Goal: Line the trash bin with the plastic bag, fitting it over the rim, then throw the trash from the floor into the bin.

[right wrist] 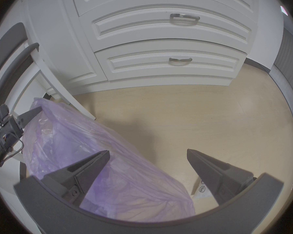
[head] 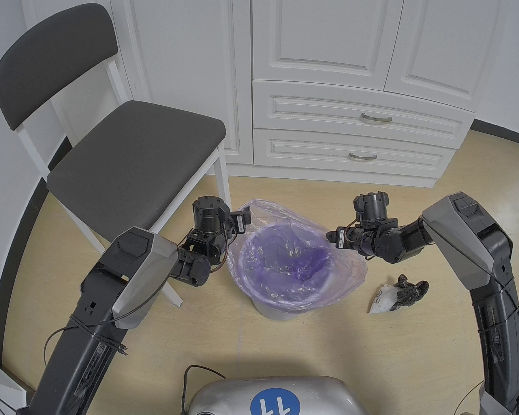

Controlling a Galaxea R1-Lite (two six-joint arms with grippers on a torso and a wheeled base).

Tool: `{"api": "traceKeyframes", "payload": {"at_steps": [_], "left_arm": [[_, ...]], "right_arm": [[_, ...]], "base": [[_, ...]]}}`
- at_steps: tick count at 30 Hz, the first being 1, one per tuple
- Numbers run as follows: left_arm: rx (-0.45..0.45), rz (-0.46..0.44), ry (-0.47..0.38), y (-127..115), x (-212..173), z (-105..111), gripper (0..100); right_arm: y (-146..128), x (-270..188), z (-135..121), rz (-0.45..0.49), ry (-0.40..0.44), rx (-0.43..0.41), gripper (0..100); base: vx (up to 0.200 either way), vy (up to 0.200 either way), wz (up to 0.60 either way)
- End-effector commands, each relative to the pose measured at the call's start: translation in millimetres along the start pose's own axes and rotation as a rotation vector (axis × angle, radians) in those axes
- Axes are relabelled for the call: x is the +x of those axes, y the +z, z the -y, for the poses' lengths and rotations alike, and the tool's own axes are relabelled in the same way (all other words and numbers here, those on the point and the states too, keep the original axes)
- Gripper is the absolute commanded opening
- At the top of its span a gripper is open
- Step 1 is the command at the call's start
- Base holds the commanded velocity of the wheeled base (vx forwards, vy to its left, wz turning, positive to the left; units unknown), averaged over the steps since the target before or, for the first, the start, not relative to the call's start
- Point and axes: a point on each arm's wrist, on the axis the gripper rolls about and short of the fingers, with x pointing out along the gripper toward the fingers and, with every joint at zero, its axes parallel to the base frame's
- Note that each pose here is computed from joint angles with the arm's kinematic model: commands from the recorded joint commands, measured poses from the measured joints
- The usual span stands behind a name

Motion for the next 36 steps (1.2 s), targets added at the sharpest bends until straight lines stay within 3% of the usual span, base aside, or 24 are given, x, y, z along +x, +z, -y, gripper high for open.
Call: {"api": "traceKeyframes", "payload": {"at_steps": [1, 7, 9, 12, 21, 27, 32, 36], "left_arm": [[0.002, 0.000, -0.005, -6, 1, 2, 100], [0.006, -0.011, -0.002, -29, 8, -1, 100], [0.009, -0.022, -0.005, -34, 8, -2, 100], [0.009, -0.026, -0.001, -34, 8, -4, 100], [0.004, -0.036, 0.040, -37, 13, -24, 100], [0.013, -0.062, 0.052, -45, 12, -21, 100], [0.027, -0.122, 0.053, -52, 8, -18, 100], [0.052, -0.228, 0.069, -64, -4, -21, 100]], "right_arm": [[-12, 17, 9, -0.018, -0.016, 0.016, 100], [-17, 37, 17, 0.001, -0.028, 0.051, 100], [-6, 42, 19, 0.045, -0.023, 0.118, 100], [0, 42, 23, 0.065, -0.027, 0.152, 100], [-23, 53, 25, -0.002, -0.030, 0.120, 100], [-27, 54, 26, -0.016, -0.033, 0.101, 100], [-35, 58, 27, -0.032, -0.037, 0.090, 100], [-38, 59, 28, -0.040, -0.039, 0.084, 100]], "base": [[0.000, 0.000, 0.00], [0.000, 0.000, 0.00], [0.000, 0.000, 0.00], [0.000, 0.000, 0.00], [0.000, 0.000, 0.00], [0.000, 0.000, 0.00], [0.000, 0.000, 0.00], [0.000, 0.000, 0.00]]}}
